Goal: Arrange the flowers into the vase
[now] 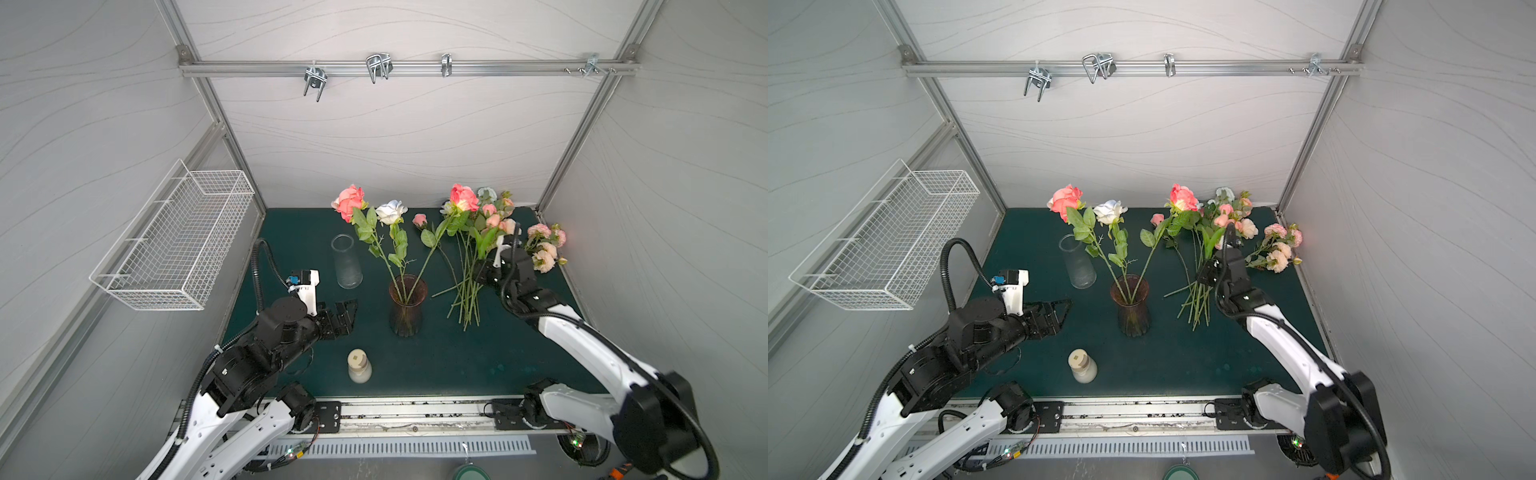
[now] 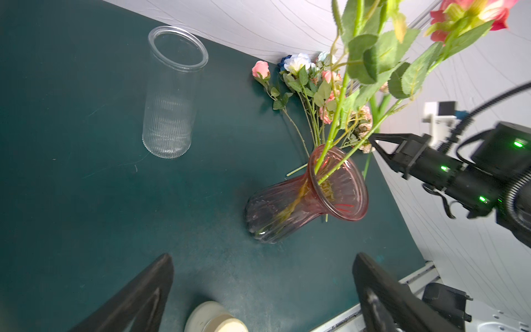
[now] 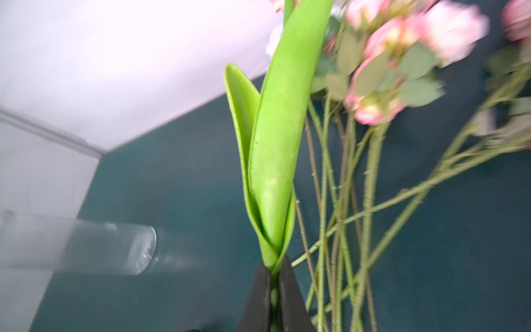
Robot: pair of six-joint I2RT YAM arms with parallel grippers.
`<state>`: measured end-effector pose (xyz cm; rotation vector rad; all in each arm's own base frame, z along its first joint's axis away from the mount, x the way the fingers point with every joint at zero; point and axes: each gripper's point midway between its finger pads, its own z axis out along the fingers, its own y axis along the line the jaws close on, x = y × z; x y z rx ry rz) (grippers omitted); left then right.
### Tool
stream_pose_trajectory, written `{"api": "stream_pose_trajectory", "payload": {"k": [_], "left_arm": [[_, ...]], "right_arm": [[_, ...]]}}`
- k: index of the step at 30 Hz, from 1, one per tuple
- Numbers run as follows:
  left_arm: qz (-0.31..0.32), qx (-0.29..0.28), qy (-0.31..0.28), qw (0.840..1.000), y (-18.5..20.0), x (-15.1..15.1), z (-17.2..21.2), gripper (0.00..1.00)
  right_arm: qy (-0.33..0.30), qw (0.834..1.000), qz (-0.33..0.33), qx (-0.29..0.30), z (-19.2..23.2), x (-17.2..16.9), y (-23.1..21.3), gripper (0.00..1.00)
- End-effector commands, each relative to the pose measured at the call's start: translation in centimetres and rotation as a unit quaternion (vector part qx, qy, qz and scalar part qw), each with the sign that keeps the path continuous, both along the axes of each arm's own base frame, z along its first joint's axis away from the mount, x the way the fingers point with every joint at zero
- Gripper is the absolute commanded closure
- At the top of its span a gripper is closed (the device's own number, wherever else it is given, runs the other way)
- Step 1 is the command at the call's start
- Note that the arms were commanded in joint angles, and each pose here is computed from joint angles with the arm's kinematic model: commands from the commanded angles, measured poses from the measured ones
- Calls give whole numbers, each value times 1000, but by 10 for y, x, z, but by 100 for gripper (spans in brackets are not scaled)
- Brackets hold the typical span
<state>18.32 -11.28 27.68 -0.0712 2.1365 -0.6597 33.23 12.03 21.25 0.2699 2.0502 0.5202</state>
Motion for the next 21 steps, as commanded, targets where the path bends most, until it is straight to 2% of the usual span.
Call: {"api": "stream_pose_trajectory", "payload": {"k": [1, 3, 6, 9, 11, 13, 16, 21], "left_arm": [[-20, -53, -54, 997, -8, -2, 44, 1], [-33, -64, -65, 995, -12, -5, 53, 1], [-57, -85, -85, 991, -19, -9, 68, 1], [-83, -103, -107, 985, -26, -15, 84, 1], [-104, -112, -118, 981, -32, -18, 93, 1], [-129, -124, -126, 976, -40, -22, 102, 1], [-175, -141, -130, 966, -56, -27, 115, 2], [-244, -177, -139, 943, -82, -33, 144, 7]], "right_arm": [[-60, 997, -44, 23, 43, -27, -29, 100], [-119, 991, -36, 40, 80, -48, -35, 100], [-200, 977, 10, 76, 129, -80, -32, 100], [-255, 956, 93, 110, 171, -111, -13, 100], [-277, 937, 171, 126, 195, -128, 9, 100], [-266, 921, 250, 138, 212, -138, 35, 100], [-243, 886, 366, 147, 227, -153, 79, 100], [-212, 841, 493, 74, 212, -188, 164, 100]]}}
